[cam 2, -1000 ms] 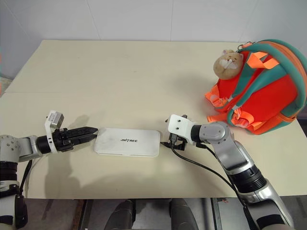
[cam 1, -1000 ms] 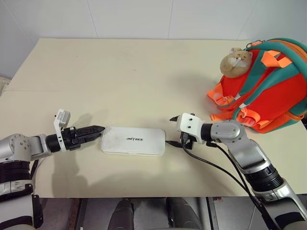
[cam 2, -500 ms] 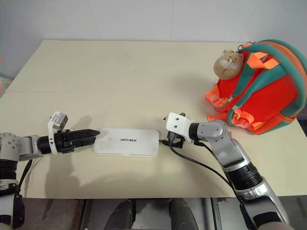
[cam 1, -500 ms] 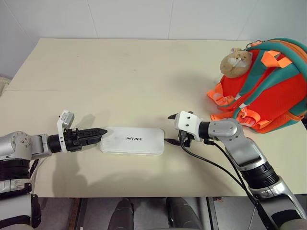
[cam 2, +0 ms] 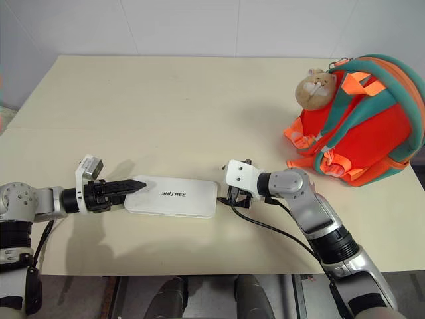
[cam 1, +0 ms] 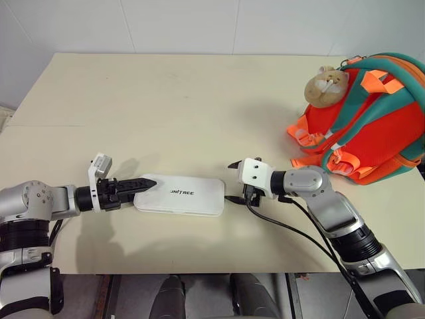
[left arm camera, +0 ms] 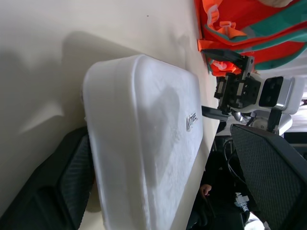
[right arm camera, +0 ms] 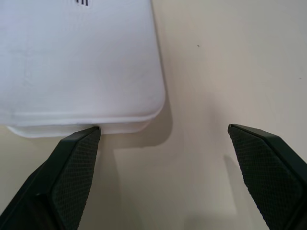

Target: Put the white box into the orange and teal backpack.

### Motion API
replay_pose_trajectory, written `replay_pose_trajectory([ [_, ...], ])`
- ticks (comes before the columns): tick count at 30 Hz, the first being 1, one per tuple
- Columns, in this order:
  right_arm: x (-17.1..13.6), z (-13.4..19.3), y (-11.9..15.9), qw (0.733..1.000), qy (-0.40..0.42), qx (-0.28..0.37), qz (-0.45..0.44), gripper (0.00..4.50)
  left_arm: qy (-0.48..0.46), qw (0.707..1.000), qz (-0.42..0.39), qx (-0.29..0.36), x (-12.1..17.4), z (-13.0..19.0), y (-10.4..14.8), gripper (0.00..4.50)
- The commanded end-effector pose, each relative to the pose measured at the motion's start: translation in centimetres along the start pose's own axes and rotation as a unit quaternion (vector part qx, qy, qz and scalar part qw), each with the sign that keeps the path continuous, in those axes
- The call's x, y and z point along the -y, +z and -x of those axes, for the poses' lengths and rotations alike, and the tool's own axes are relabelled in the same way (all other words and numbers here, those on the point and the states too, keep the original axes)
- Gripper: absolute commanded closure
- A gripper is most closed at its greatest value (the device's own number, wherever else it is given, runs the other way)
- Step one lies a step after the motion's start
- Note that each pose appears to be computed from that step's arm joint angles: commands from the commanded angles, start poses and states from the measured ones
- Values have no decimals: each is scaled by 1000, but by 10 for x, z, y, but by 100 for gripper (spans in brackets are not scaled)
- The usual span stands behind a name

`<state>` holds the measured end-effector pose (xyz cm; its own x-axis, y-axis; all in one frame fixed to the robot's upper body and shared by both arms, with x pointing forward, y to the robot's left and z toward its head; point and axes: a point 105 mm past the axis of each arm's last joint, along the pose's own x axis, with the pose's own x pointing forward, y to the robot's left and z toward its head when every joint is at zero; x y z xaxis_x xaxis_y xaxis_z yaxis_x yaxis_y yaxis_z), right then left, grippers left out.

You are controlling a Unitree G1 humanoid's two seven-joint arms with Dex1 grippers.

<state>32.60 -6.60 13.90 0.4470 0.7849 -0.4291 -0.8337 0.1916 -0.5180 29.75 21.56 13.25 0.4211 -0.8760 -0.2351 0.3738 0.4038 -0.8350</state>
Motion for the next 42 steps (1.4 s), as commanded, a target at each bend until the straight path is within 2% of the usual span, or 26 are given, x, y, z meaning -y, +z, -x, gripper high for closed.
replay_pose_trajectory([
  [1, 3, 0, 13, 1000, -3, 18, 24, 1, -30, 999, -22, 3, 14, -2, 5, 0],
  [7, 4, 1, 12, 1000, -5, 17, 24, 1, -34, 999, -31, -5, 13, -3, 4, 0],
  [16, 7, 4, 11, 1000, -12, 14, 24, 0, -48, 998, -28, 1, 12, -6, 8, 261],
  [18, 7, 5, 11, 1000, -14, 14, 24, 0, -50, 998, -27, 6, 12, -6, 10, 305],
  [19, 7, 6, 11, 1000, -14, 13, 24, 0, -50, 998, -27, 9, 11, -6, 11, 314],
  [22, 8, 7, 11, 999, -19, 13, 23, 0, -50, 998, -22, 25, 8, -6, 14, 314],
  [25, 12, 10, 12, 999, -33, 15, 20, 0, -57, 996, -15, 68, 7, -4, 25, 314],
  [30, 36, 28, 16, 988, -142, 49, -43, 0, -85, 986, -16, 144, 17, 2, 43, 314],
  [34, 51, 51, 20, 962, -230, 98, -113, 0, -79, 978, -4, 195, 8, 8, 46, 314],
  [36, 57, 76, 20, 928, -302, 138, -168, 0, -84, 968, 2, 235, 6, 11, 51, 314],
  [38, 54, 94, 19, 905, -339, 159, -201, 0, -88, 962, 5, 260, 6, 12, 52, 314],
  [42, 39, 127, 11, 876, -374, 179, -247, 0, -105, 952, 14, 287, 9, 2, 50, 314],
])
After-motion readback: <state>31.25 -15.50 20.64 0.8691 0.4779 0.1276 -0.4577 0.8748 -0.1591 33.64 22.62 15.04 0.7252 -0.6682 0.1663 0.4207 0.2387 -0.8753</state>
